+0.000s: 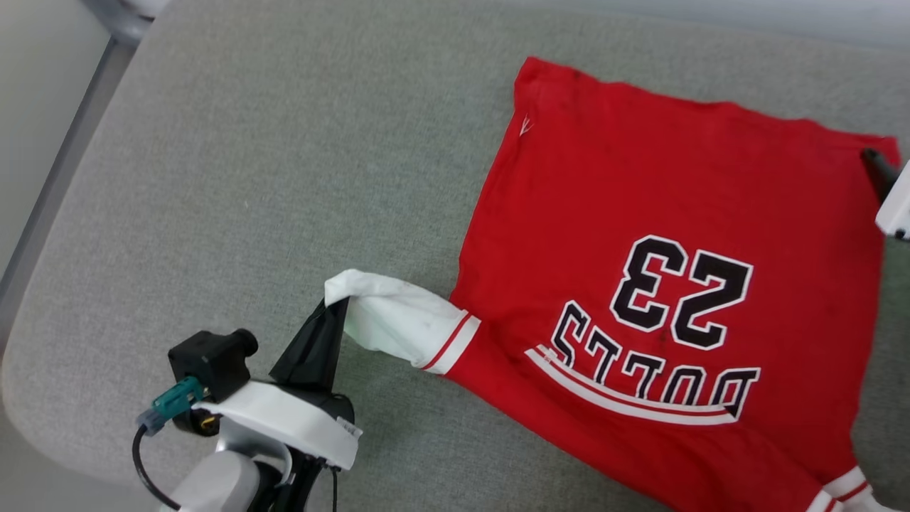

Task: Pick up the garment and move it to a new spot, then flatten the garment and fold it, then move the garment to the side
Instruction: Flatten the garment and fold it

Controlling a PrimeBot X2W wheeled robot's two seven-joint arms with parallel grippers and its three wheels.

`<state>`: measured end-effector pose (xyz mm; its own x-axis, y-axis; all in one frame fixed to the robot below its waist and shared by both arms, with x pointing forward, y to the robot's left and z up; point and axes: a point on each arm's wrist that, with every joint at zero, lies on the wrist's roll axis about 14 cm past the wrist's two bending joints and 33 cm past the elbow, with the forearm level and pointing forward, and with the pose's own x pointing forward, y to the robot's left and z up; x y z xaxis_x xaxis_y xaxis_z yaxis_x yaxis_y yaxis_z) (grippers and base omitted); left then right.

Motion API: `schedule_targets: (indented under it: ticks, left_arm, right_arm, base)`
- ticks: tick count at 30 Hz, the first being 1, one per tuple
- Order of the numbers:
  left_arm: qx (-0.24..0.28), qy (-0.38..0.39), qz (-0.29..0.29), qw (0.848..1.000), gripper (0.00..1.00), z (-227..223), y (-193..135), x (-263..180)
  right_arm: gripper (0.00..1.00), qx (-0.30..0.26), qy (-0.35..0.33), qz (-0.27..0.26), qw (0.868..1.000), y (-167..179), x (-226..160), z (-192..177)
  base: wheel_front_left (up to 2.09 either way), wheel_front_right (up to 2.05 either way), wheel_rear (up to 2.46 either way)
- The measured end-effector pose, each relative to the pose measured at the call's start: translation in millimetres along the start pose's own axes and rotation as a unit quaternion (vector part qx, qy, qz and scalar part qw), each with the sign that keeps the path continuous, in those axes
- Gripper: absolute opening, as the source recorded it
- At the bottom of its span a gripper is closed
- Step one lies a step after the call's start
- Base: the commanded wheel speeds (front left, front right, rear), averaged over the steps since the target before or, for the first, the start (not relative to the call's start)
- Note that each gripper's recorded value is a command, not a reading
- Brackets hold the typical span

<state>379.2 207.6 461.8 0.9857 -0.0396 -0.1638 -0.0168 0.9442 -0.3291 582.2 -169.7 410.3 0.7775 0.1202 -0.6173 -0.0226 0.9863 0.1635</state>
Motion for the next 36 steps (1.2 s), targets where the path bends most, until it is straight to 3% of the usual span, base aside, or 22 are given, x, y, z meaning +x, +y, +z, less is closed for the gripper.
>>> schedule_targets:
  ticks: [5,12,13,14,15,21,25,31,36]
  left_arm:
    - [-0.003,0.008,0.003,1.0,0.0,-8.8,5.4,13.9]
    - [-0.004,0.029,0.017,0.999,0.0,-26.1,16.1,18.9]
    - [-0.004,0.028,0.017,0.999,0.0,-26.1,16.3,18.6]
    - [-0.004,0.028,0.017,0.999,0.0,-26.0,16.2,18.3]
    - [-0.003,0.027,0.016,1.0,0.0,-25.8,16.1,17.9]
    - [0.002,0.013,0.01,1.0,0.0,-16.4,12.5,12.4]
    - [0.006,0.009,0.015,1.0,0.0,-11.3,13.5,0.5]
    - [0.008,-0.002,0.022,1.0,0.0,-2.6,13.6,-20.3]
    - [0.01,-0.007,0.02,1.0,0.0,0.7,8.8,-34.4]
  right_arm:
    - [1.0,-0.014,0.038,-0.004,0.999,5.5,33.0,-5.0]
    - [1.0,-0.015,0.14,-0.001,0.99,11.8,57.8,-46.2]
    - [0.67,-0.013,0.154,-0.001,0.988,11.9,56.7,-48.9]
    - [0.12,-0.009,0.163,0.0,0.987,11.9,55.1,-51.1]
    - [0.0,-0.009,0.171,-0.001,0.985,11.8,53.2,-52.9]
    - [0.0,-0.019,0.17,-0.006,0.985,8.3,35.2,-49.2]
    - [0.0,-0.072,0.137,-0.037,0.987,-10.9,13.0,-31.5]
    - [0.0,-0.096,0.093,-0.069,0.989,-40.9,-38.2,-13.3]
    - [0.0,-0.082,0.079,-0.085,0.99,-67.6,-90.2,-26.6]
  base:
    - [0.0,0.0,0.0]
    - [0.0,0.0,0.0]
    - [0.0,0.0,0.0]
    - [0.0,0.0,0.0]
    - [0.0,0.0,0.0]
    - [0.0,0.0,0.0]
    - [0.0,0.0,0.0]
    - [0.0,0.0,0.0]
    - [0.0,0.0,0.0]
